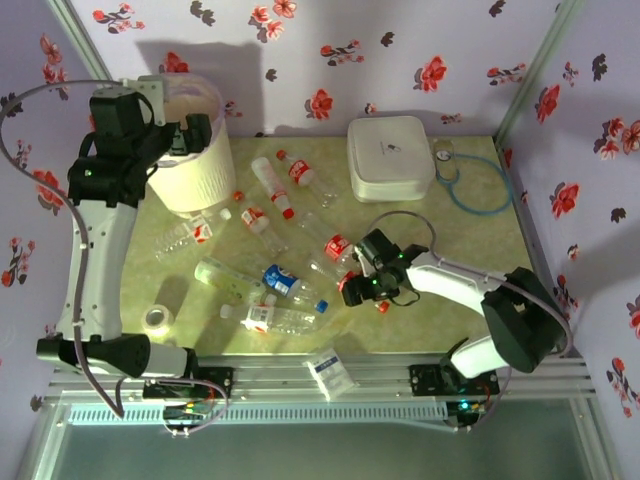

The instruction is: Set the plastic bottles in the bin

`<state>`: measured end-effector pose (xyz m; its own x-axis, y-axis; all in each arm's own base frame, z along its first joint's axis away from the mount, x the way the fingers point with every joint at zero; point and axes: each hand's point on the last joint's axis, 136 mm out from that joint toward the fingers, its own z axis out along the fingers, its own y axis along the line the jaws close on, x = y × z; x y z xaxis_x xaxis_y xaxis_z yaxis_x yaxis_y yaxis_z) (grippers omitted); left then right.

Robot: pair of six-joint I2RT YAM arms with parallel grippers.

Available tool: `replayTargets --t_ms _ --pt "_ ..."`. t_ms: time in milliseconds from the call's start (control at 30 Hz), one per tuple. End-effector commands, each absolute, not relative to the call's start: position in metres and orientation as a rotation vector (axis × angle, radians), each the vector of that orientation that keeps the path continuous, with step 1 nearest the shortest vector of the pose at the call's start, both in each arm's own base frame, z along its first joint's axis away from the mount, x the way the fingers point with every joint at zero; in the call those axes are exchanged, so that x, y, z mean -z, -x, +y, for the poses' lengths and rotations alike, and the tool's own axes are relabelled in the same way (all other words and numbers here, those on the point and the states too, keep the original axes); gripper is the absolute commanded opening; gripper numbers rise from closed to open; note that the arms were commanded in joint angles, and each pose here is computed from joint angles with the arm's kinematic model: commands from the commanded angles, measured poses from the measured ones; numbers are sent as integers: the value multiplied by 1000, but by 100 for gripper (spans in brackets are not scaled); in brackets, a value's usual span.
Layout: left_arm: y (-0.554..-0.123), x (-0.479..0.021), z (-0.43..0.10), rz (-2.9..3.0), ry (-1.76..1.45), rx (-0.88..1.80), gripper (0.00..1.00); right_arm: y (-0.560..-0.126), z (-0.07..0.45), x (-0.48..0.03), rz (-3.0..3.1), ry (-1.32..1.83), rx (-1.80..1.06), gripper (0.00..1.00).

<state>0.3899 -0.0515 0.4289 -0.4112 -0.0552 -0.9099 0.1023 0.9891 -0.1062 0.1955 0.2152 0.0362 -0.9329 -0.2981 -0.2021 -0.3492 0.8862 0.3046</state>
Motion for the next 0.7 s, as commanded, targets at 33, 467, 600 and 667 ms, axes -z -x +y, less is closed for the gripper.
replayTargets --t_ms 33,467,600,667 --pt "-399 -416 -72 1986 -26 308 100 -200 224 -52 2858 542 -544 64" --pt "-376 -436 -184 1865 -192 777 100 -254 205 -168 2525 301 -674 50" --pt "-366 -426 -222 1853 -209 913 100 -294 190 -211 2315 46 -788 49" --pt "-361 -420 -245 1845 -215 987 100 -307 196 -233 2203 13 -860 49"
